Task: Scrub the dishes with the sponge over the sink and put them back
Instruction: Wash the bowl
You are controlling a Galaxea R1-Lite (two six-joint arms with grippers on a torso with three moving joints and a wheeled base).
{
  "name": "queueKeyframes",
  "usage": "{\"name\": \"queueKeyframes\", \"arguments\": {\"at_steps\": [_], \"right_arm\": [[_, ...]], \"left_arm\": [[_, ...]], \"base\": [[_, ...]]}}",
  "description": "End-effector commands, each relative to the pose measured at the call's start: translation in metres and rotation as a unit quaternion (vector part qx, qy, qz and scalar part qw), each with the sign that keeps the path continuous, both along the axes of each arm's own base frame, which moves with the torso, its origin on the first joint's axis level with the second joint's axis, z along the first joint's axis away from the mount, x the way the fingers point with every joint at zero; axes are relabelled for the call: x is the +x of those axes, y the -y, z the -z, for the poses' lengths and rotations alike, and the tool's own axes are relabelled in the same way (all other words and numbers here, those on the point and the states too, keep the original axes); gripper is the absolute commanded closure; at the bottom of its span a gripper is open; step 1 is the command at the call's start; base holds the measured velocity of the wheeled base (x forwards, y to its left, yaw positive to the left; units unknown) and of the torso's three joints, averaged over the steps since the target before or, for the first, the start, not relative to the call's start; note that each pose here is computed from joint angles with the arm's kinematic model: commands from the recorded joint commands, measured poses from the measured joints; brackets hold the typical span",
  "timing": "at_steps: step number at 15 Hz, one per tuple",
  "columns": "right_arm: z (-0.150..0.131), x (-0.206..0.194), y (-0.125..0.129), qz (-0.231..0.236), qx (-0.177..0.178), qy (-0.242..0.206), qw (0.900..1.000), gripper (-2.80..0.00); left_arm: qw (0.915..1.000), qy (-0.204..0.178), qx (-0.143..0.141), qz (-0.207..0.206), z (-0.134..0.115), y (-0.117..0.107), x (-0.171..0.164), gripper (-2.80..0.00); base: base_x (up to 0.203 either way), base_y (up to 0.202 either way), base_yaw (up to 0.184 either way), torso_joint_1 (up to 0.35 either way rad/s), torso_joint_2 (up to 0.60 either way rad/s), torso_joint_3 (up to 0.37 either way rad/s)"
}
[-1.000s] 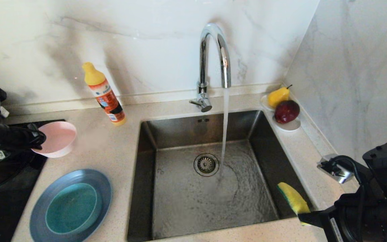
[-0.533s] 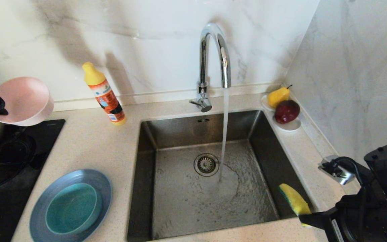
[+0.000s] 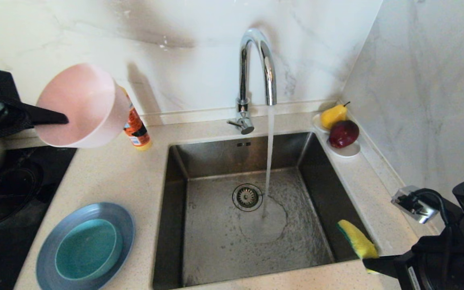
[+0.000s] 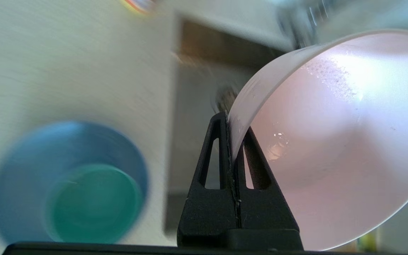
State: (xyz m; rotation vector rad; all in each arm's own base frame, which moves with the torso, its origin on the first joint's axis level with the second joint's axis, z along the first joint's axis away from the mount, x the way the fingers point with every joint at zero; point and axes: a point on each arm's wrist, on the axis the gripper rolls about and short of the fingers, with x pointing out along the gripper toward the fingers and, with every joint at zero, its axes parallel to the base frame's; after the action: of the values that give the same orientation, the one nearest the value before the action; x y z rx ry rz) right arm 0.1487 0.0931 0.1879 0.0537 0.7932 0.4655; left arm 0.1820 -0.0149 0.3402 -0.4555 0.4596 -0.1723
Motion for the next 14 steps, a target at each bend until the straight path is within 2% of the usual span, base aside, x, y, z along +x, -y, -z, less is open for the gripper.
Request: {"name": "queueKeyframes", "arguments": {"at_steps": [1, 3, 7, 9, 11, 14], "right_arm": [[-0.003, -0.001, 0.001, 0.001, 0.004, 0.005, 1.000, 0.00], [-0.006, -0.001, 0.001, 0.002, 0.007, 0.010, 1.000, 0.00], [-0.009, -0.005, 0.004, 0.004, 0.012, 0.019, 1.000, 0.00], [-0.011, -0.005, 0.006, 0.010, 0.014, 0.025, 1.000, 0.00], [-0.012, -0.007, 0.007, 0.009, 0.015, 0.027, 0.999, 0.00], [-0.013, -0.007, 0.007, 0.010, 0.016, 0.030, 0.999, 0.00]], "left_arm": [[0.9977, -0.039, 0.016, 0.052, 0.017, 0.037, 0.013, 0.00], [0.9949, -0.077, 0.037, 0.054, 0.037, 0.061, 0.036, 0.00], [0.9915, -0.103, 0.040, 0.068, 0.079, 0.112, 0.089, 0.00], [0.9890, -0.116, 0.056, 0.073, 0.106, 0.142, 0.109, 0.00], [0.9889, -0.113, 0.059, 0.076, 0.124, 0.169, 0.125, 0.00], [0.9896, -0.103, 0.050, 0.086, 0.130, 0.197, 0.140, 0.00]], "base": [[0.000, 0.000, 0.000, 0.000, 0.00, 0.000], [0.000, 0.000, 0.000, 0.000, 0.00, 0.000], [0.000, 0.000, 0.000, 0.000, 0.00, 0.000], [0.000, 0.000, 0.000, 0.000, 0.00, 0.000], [0.000, 0.000, 0.000, 0.000, 0.00, 0.000], [0.000, 0.000, 0.000, 0.000, 0.00, 0.000]]}}
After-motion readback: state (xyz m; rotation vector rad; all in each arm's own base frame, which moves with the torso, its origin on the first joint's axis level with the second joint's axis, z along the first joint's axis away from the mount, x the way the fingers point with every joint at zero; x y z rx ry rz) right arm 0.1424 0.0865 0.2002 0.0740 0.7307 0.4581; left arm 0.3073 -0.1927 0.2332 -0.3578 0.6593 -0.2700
